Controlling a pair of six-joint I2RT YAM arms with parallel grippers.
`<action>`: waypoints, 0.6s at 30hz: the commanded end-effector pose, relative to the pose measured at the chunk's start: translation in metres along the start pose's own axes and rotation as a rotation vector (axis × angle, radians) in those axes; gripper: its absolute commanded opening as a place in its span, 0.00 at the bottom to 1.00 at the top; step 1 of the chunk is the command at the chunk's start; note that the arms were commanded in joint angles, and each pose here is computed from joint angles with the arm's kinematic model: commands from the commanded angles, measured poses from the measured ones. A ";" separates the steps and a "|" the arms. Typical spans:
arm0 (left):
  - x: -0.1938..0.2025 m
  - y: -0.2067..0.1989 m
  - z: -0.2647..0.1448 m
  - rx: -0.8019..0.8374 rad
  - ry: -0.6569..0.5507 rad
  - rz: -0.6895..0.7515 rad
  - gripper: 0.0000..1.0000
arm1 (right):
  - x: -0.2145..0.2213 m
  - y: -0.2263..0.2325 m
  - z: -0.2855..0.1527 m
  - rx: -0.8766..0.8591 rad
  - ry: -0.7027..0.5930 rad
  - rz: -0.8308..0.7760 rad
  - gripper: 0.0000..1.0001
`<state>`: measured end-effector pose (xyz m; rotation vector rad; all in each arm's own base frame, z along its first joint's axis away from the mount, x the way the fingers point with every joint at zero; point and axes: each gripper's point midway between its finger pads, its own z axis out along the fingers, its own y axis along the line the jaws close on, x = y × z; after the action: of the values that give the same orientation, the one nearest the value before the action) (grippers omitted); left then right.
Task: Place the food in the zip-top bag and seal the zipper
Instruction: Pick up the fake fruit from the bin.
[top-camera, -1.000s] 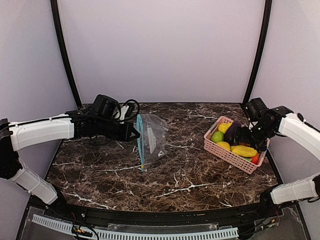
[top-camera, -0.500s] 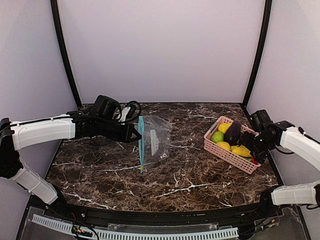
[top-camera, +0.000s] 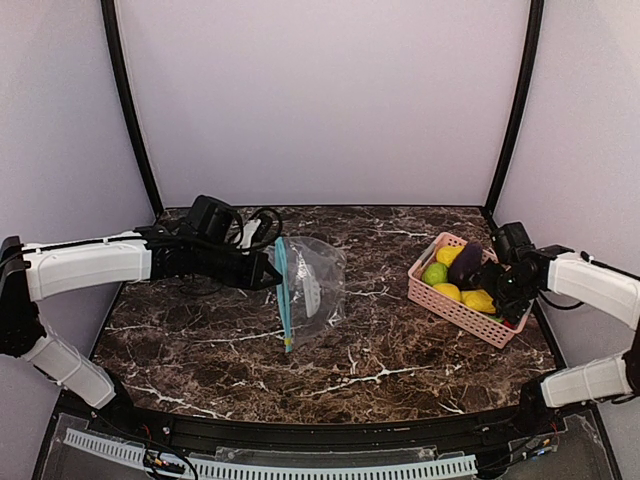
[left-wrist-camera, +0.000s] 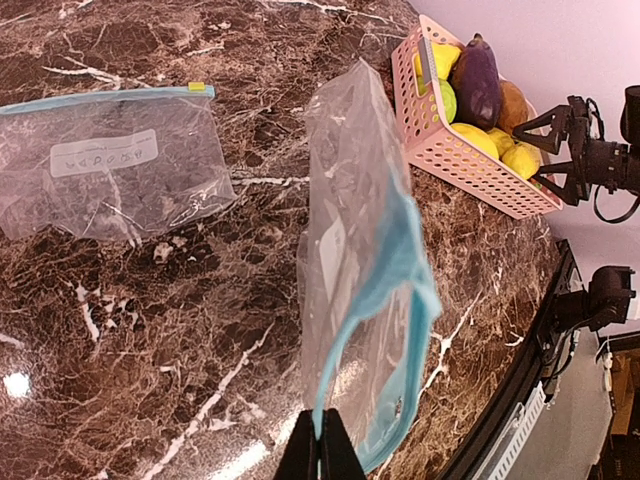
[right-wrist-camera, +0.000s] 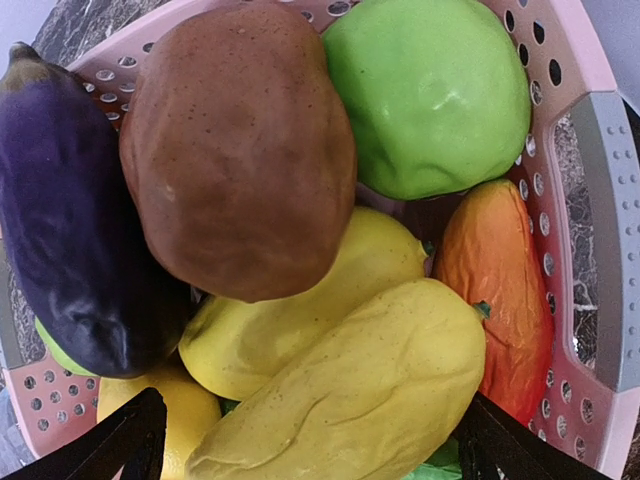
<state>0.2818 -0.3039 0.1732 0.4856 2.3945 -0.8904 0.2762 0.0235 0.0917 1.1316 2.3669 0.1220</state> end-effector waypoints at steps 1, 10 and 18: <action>0.004 0.002 -0.008 0.002 -0.004 -0.017 0.01 | -0.008 -0.001 0.010 0.011 -0.051 0.045 0.99; 0.004 -0.003 -0.012 0.021 -0.009 -0.019 0.01 | -0.007 0.001 0.021 0.010 -0.060 0.057 0.81; 0.001 -0.009 -0.023 0.028 -0.013 -0.037 0.01 | -0.010 0.003 0.010 -0.041 -0.078 0.069 0.58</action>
<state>0.2754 -0.3014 0.1786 0.4639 2.3911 -0.9231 0.2906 0.0156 0.0834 1.1961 2.2648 0.1156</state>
